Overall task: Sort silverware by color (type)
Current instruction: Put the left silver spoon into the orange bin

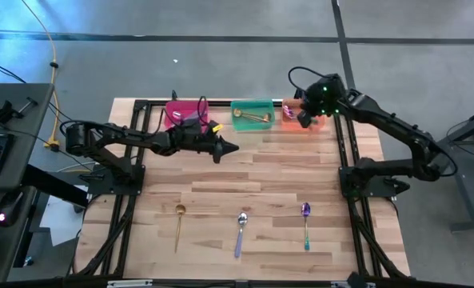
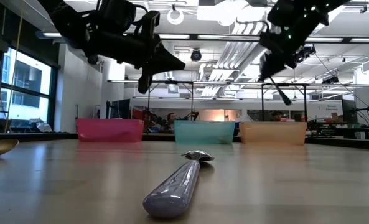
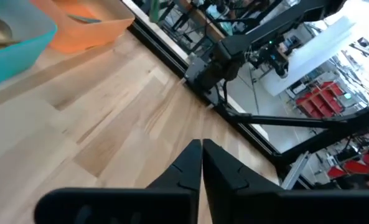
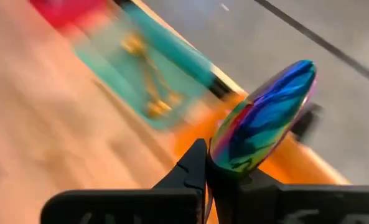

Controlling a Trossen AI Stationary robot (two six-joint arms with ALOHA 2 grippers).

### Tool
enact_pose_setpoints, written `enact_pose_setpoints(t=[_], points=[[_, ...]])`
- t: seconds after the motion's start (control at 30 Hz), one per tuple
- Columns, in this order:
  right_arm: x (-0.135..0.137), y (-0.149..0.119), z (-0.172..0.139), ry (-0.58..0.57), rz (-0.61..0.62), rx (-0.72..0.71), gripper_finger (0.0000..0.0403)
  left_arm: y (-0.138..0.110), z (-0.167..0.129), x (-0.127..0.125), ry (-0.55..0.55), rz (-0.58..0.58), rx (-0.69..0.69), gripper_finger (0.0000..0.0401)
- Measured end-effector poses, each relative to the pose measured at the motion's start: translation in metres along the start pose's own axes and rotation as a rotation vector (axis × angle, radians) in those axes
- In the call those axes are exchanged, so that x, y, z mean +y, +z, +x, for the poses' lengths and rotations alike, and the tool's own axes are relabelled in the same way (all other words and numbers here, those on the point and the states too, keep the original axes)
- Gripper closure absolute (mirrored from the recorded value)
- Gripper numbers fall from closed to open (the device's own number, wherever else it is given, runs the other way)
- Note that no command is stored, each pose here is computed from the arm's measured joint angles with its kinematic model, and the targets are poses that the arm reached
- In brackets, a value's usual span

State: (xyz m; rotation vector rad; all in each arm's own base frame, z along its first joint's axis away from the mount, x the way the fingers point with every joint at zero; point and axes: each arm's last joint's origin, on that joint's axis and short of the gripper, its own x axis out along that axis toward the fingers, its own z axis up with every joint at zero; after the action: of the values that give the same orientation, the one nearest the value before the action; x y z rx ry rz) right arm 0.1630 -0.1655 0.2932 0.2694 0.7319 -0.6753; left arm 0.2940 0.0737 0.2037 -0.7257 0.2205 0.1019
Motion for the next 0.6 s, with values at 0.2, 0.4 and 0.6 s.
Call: enact_pose_setpoints(t=[0.2, 0.4, 0.6], points=[[-0.02, -0.008, 0.027, -0.157, -0.181, 0.161, 0.0403, -0.003, 0.001, 0.0, 0.031, -0.004, 0.009, 0.0397], [-0.028, -0.015, 0.066, -0.198, -0.356, 0.297, 0.0403, -0.008, 0.0, -0.001, 0.061, -0.005, 0.035, 0.04], [-0.031, -0.019, 0.102, -0.176, -0.426, 0.332, 0.0403, -0.012, 0.001, -0.005, 0.077, 0.001, 0.047, 0.0401]])
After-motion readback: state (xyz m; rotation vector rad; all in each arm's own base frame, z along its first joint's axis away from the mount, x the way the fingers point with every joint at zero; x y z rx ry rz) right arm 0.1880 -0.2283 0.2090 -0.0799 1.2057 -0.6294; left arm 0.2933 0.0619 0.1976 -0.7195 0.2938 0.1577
